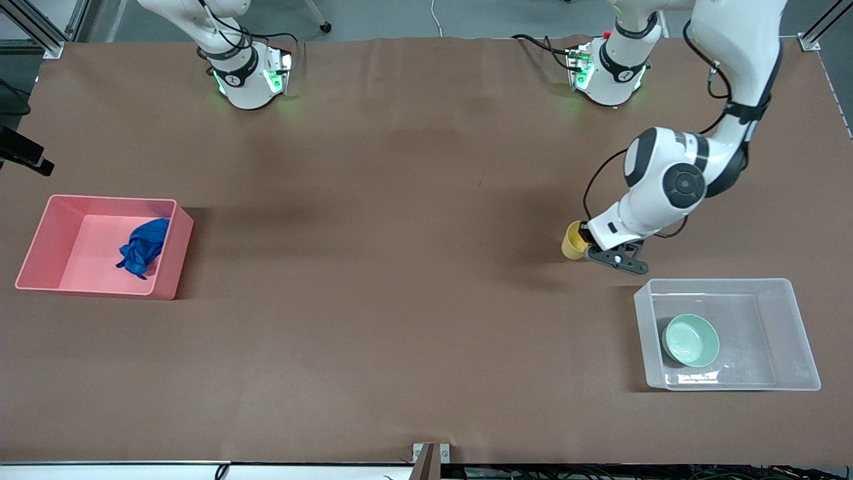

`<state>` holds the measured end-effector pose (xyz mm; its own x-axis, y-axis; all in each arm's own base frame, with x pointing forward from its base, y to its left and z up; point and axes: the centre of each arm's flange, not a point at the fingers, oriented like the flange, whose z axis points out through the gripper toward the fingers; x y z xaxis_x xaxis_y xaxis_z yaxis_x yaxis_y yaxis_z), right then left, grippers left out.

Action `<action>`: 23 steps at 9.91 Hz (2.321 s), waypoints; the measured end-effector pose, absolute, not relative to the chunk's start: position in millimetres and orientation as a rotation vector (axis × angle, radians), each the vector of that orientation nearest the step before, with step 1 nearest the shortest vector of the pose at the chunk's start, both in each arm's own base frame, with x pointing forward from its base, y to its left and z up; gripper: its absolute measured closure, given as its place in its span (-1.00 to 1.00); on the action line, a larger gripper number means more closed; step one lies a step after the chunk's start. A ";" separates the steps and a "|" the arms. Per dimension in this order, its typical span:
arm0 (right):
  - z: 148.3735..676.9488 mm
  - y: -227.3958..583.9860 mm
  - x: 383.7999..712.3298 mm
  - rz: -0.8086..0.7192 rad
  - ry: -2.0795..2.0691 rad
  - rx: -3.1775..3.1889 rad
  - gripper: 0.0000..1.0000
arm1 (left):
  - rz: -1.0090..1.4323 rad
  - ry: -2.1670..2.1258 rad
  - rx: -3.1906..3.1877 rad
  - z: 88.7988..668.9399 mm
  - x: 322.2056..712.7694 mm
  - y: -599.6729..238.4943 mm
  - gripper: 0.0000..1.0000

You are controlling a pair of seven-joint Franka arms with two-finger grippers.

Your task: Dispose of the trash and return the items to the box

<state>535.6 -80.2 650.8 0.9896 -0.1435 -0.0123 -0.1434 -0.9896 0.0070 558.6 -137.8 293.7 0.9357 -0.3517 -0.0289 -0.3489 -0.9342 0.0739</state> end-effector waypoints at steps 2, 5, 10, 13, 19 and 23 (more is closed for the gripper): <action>650.4 -80.5 534.9 -0.028 -0.227 3.127 -1.00 | -0.023 -0.583 3.032 360.8 606.1 -101.3 0.94; 650.4 -81.8 534.6 -0.030 -0.230 3.127 -1.00 | 0.144 -0.440 3.093 404.0 674.6 -29.8 0.94; 650.6 -82.5 534.4 -0.030 -0.232 3.127 -1.00 | 0.073 -0.192 3.137 306.2 728.1 57.4 0.94; 650.5 -82.6 534.3 -0.031 -0.233 3.127 -1.00 | 0.055 -0.163 3.150 267.9 731.0 71.4 0.91; 672.5 -83.9 532.3 0.017 -0.236 3.117 -1.00 | 0.294 -0.151 3.151 362.4 742.1 78.3 -0.37; 666.8 -82.0 538.7 0.000 -0.228 3.116 -1.00 | 0.317 -0.136 3.094 539.7 684.0 45.4 -1.00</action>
